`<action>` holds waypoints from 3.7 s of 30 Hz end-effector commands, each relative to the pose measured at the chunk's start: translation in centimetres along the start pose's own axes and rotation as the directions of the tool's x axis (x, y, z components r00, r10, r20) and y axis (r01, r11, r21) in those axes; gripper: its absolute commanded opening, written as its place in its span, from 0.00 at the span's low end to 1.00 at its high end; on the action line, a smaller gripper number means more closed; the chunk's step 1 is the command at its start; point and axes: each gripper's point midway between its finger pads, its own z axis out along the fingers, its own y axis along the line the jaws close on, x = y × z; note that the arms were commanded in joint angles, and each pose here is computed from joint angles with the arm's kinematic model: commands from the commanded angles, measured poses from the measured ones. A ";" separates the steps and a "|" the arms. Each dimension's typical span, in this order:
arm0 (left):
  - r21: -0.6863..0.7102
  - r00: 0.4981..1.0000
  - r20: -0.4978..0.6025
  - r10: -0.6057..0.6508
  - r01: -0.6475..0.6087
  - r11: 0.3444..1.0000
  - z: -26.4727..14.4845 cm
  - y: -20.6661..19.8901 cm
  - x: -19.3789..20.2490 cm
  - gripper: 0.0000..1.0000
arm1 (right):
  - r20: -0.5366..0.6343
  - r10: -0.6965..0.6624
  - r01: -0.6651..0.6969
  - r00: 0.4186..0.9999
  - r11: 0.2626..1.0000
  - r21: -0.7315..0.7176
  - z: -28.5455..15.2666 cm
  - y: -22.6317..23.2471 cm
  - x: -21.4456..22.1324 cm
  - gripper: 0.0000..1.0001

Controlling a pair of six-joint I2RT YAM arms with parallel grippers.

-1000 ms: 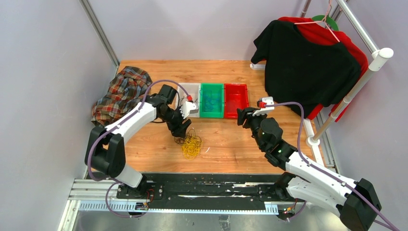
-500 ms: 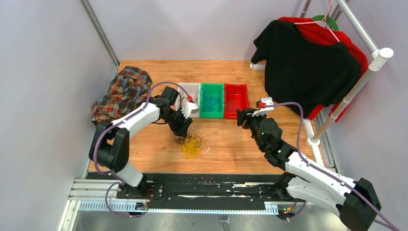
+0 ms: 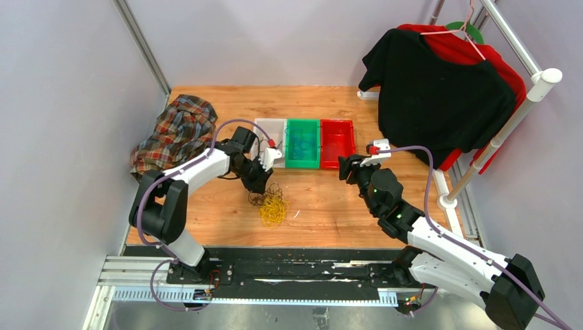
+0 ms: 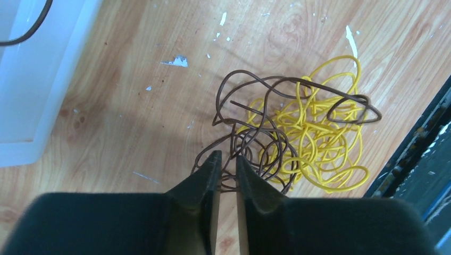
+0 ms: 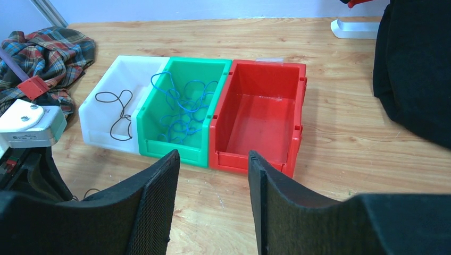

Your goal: Untangle the cables

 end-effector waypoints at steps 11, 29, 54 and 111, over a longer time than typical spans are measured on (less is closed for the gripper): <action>-0.024 0.987 0.158 0.006 -0.002 1.000 -4.3 -1.0 -5.7 0.01 | 0.011 0.021 -0.021 1.000 1.000 -0.016 -0.2 0.5 -0.3 0.44; -0.116 0.910 0.389 0.142 -0.105 0.988 -16.7 -5.0 -14.2 0.01 | 0.043 0.077 -0.059 0.996 0.941 -0.334 -0.3 8.3 -2.3 0.72; -0.134 0.988 -0.026 0.155 -0.157 0.979 -5.7 -0.7 0.4 0.55 | 0.015 -0.001 0.006 1.000 0.930 -0.369 -0.1 11.6 -0.7 0.72; -0.146 0.915 0.348 0.204 -0.162 0.976 -19.4 -9.6 -11.0 0.01 | 0.125 0.003 0.064 0.992 0.846 -0.530 1.6 23.1 -2.9 0.75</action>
